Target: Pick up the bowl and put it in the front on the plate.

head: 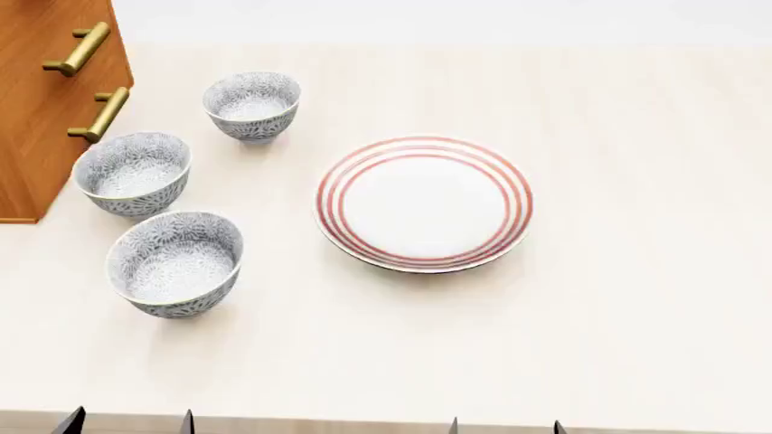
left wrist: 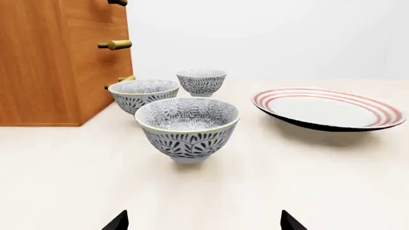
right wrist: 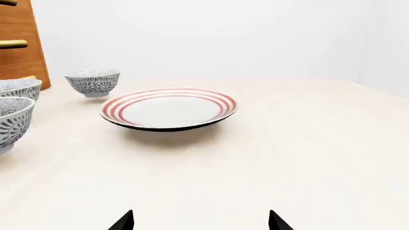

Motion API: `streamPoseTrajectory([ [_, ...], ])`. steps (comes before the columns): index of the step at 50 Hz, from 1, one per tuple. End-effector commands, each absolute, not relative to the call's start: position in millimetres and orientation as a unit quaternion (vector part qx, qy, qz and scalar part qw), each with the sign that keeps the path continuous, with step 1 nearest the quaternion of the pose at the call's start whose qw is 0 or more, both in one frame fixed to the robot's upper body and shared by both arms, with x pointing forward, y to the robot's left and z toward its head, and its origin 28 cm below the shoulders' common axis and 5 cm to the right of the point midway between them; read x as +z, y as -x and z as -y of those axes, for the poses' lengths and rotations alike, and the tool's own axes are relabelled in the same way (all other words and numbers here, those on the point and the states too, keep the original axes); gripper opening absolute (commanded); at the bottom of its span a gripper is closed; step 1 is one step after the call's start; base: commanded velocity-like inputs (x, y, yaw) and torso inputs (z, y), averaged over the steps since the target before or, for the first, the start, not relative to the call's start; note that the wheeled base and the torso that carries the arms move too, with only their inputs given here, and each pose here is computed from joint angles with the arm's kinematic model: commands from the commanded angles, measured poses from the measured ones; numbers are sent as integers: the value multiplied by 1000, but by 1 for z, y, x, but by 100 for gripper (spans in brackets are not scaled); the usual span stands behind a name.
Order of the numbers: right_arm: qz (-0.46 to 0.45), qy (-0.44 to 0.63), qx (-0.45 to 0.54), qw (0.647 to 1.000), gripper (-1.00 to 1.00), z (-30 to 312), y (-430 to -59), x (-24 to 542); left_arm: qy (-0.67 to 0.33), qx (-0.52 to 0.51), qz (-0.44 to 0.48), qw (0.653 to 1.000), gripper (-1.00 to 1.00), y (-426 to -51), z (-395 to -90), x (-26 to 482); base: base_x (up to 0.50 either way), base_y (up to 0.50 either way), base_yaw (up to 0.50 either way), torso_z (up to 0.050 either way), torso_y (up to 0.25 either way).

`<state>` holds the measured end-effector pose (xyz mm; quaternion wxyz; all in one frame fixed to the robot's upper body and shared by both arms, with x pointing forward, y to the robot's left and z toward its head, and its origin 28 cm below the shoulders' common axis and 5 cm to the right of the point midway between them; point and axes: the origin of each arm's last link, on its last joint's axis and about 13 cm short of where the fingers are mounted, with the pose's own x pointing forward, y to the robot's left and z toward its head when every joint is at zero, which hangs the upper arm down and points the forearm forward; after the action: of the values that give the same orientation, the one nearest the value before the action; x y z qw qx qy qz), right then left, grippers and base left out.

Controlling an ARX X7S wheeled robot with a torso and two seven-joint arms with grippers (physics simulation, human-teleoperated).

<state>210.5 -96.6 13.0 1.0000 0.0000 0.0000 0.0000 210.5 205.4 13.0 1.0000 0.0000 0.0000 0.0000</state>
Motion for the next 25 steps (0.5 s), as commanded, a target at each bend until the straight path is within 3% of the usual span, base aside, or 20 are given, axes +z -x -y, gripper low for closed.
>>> streamPoseTrajectory([
  [1, 1, -5, 1, 1000, 100, 96, -210, 14, -1, -4, 0, 1000, 100, -210, -205, 11, 0, 0, 0, 0, 0],
  [18, 6, -3, 2, 1000, 100, 96, -210, 13, -1, 4, 6, 1000, 100, -210, -205, 11, 0, 0, 0, 0, 0],
  [25, 106, -20, -16, 994, 100, 97, -208, 29, -1, 16, 134, 991, 100, -206, -206, 33, 0, 0, 0, 0, 0],
])
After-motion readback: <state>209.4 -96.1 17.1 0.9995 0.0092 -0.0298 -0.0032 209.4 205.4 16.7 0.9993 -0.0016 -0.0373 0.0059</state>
